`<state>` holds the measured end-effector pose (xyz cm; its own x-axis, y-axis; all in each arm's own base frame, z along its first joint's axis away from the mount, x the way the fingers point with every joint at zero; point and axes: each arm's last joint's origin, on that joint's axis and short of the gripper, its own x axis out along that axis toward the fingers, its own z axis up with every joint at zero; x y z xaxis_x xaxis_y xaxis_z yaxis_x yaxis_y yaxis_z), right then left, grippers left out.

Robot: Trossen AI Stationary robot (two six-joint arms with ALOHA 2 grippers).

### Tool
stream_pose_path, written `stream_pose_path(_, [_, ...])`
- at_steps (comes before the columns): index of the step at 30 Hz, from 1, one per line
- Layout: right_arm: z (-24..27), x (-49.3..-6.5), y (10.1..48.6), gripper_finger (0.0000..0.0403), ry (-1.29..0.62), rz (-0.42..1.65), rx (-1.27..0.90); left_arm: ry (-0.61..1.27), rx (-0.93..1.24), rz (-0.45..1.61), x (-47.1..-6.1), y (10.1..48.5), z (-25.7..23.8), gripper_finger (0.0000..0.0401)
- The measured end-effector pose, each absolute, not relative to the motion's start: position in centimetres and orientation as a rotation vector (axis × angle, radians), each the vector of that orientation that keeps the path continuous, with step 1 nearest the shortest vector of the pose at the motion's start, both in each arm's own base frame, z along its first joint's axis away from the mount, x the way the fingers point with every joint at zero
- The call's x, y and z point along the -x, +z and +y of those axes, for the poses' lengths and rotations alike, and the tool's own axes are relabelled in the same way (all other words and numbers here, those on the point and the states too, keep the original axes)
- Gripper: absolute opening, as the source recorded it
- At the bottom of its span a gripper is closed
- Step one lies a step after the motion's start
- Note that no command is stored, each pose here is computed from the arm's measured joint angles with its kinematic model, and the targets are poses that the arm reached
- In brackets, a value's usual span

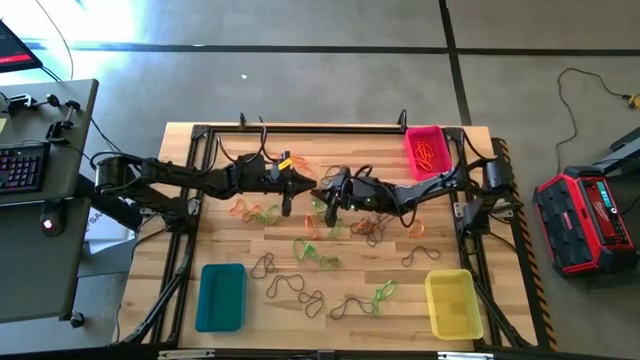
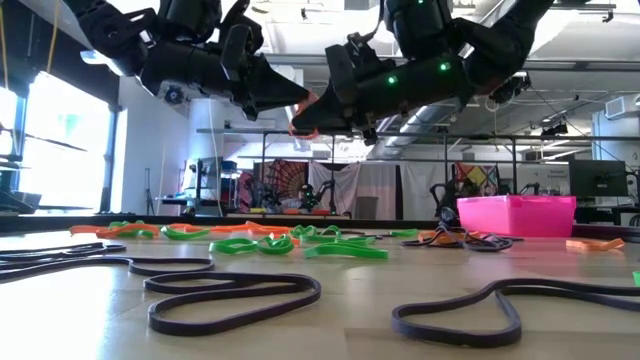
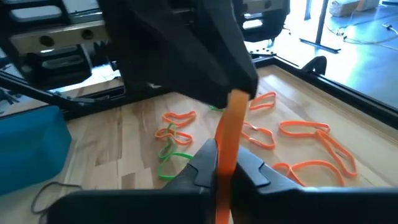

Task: Sort rubber bands into baskets
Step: Put the orange rubber band into the red bin

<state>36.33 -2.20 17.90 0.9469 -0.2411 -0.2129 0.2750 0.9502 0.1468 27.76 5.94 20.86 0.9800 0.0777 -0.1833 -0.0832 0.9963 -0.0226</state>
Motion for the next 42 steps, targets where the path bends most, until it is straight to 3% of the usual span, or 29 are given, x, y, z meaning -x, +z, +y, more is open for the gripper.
stream_pose_path(8, [-2.4,-35.6,18.1,0.0005,-0.341,0.264,-0.205,0.134,-0.029,0.217,-27.2,21.2,6.0,0.0125])
stream_pose_path(14, [-3.7,-33.5,20.0,0.0002,-0.514,0.364,-0.177,0.179,-0.037,0.25,-26.5,21.7,6.1,0.0164])
stream_pose_path(29, [-10.4,-20.8,24.4,0.0,-1.224,0.743,-0.182,0.248,-0.048,0.359,-25.6,21.2,6.6,0.017])
stream_pose_path(42, [-14.3,-14.9,18.5,0.0,-1.501,0.898,-0.364,0.245,-0.035,0.375,-25.6,21.0,6.6,0.017])
